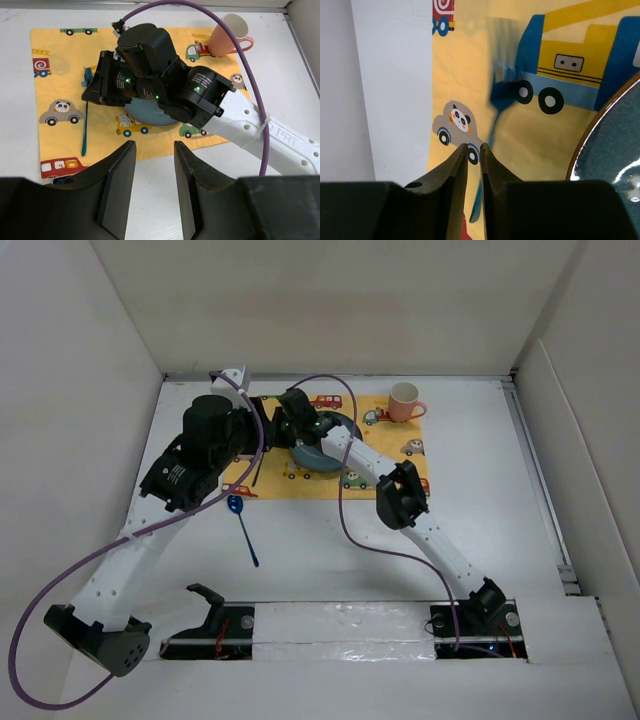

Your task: Set the dinner table for one person

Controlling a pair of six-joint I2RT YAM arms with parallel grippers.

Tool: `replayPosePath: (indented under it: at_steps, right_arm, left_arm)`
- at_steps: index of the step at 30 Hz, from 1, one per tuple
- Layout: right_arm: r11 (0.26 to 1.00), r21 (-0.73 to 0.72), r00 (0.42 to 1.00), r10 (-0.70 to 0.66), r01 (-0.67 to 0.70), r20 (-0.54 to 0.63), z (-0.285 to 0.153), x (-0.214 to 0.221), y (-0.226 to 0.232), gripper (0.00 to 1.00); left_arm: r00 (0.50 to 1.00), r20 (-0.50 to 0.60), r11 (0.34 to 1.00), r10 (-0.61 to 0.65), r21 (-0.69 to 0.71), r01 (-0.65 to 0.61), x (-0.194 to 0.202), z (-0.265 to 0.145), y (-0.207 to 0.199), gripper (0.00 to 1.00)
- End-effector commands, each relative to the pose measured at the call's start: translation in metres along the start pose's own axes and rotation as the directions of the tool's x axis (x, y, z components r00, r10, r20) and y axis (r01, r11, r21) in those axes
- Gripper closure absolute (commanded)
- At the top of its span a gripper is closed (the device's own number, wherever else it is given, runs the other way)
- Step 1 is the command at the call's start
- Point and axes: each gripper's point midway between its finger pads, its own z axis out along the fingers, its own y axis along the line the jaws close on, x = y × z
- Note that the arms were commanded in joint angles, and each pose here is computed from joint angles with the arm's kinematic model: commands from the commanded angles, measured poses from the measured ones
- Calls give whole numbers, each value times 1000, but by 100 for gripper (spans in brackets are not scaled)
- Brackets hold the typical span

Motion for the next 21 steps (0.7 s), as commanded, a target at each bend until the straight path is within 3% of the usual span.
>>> replayPosePath:
  at_steps: [1,5,10,13,14,16,17,18,19,20,21]
  right_arm:
    - [996,-86,999,-16,20,49,-4,-15,26,77]
    - [993,-107,998,-42,48,55,-10,-18,34,72]
    - [982,-137,990,-119,129,77,-43,-32,59,73]
    - [968,-120,974,-213,222,79,-60,-30,64,84]
    - [955,-144,964,-249,261,96,-82,-30,86,91]
    - [942,-107,948,-315,318,48,-88,-5,76,100]
    - [926,-131,935,-351,355,53,-108,8,99,100]
    - [912,-84,915,-404,402,-10,-108,49,79,100]
    - [908,-103,914,-405,405,20,-123,41,93,100]
    - [894,-101,899,-439,436,-7,-124,71,96,100]
    - [888,-66,886,-458,455,-66,-122,99,74,93]
  left_arm:
    - [999,39,1000,11,0,-11,-7,-3,0,67]
    - [999,37,1000,10,2,-10,-7,-1,0,67]
    - [999,43,1000,12,-2,-12,-10,1,0,67]
    - [998,64,998,30,-49,-27,-18,-1,7,67]
    - [996,73,997,43,-63,-39,-23,-3,9,67]
    - [994,97,993,51,-113,-40,-33,-8,17,67]
    - [993,109,992,51,-124,-38,-38,-11,18,67]
    - [990,135,989,39,-146,-19,-47,-17,21,67]
    - [990,134,989,39,-147,-19,-47,-17,21,67]
    - [988,153,990,27,-143,-5,-54,-21,19,67]
    - [987,158,988,23,-155,2,-55,-22,21,67]
